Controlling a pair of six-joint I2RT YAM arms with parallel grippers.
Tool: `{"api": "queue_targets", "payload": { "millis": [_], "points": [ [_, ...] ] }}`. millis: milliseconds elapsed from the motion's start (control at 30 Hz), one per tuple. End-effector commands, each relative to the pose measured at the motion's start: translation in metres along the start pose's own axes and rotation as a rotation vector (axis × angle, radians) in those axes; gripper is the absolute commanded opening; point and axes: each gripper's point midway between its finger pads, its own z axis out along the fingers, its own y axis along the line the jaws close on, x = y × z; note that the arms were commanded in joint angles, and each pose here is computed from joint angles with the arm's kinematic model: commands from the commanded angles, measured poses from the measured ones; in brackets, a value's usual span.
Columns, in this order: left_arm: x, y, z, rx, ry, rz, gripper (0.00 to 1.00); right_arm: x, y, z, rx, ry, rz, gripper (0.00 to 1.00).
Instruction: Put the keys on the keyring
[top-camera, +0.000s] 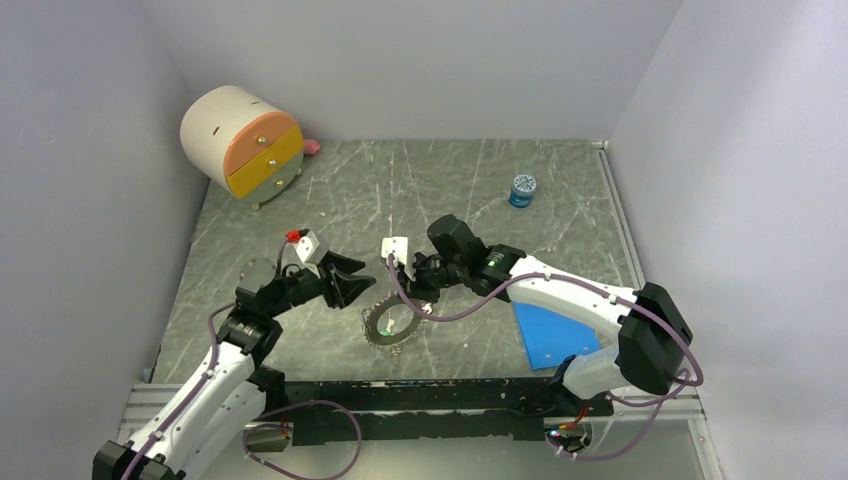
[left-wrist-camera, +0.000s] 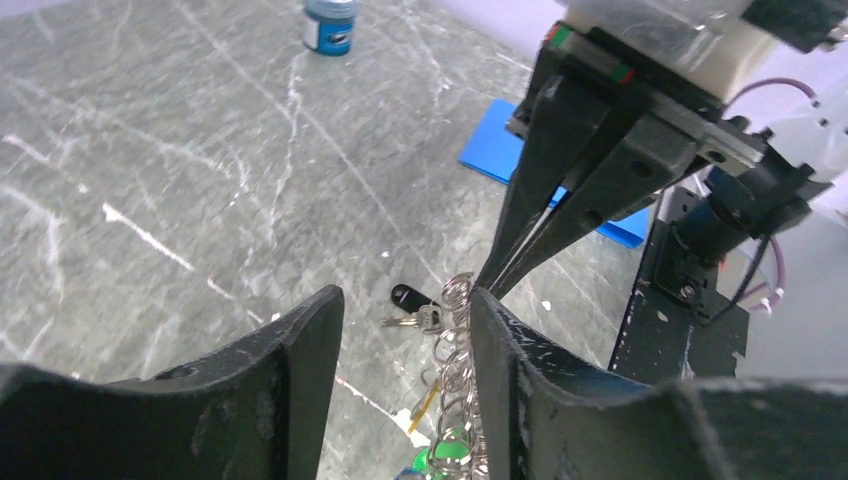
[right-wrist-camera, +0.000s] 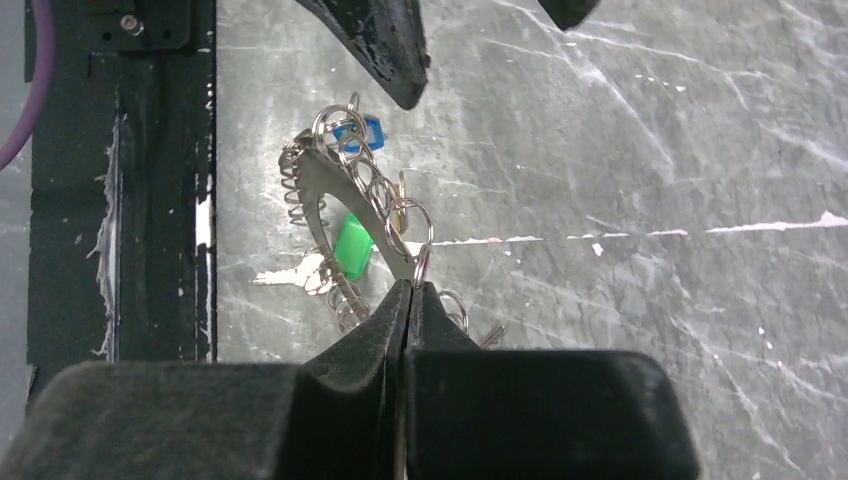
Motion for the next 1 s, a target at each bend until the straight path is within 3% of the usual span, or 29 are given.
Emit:
{"api": "queue_targets", "payload": {
  "millis": [0, 500, 967],
  "points": [
    [-0.015, -0.028, 0.003, 0.178, -0.05, 0.146, 0.52, -0.012, 0.011, -0.001, -0.081, -0.047, -0.112, 0.0],
    [0.01, -0.058, 0.004, 0.283, 0.055, 0.388, 0.4, -0.027, 0.043, -0.027, -0.166, -0.226, -0.369, 0.0],
    [0.022, -0.077, 0.013, 0.404, 0.058, 0.468, 0.37, -0.038, 0.042, -0.032, -0.148, -0.262, -0.338, 0.0]
  ]
}}
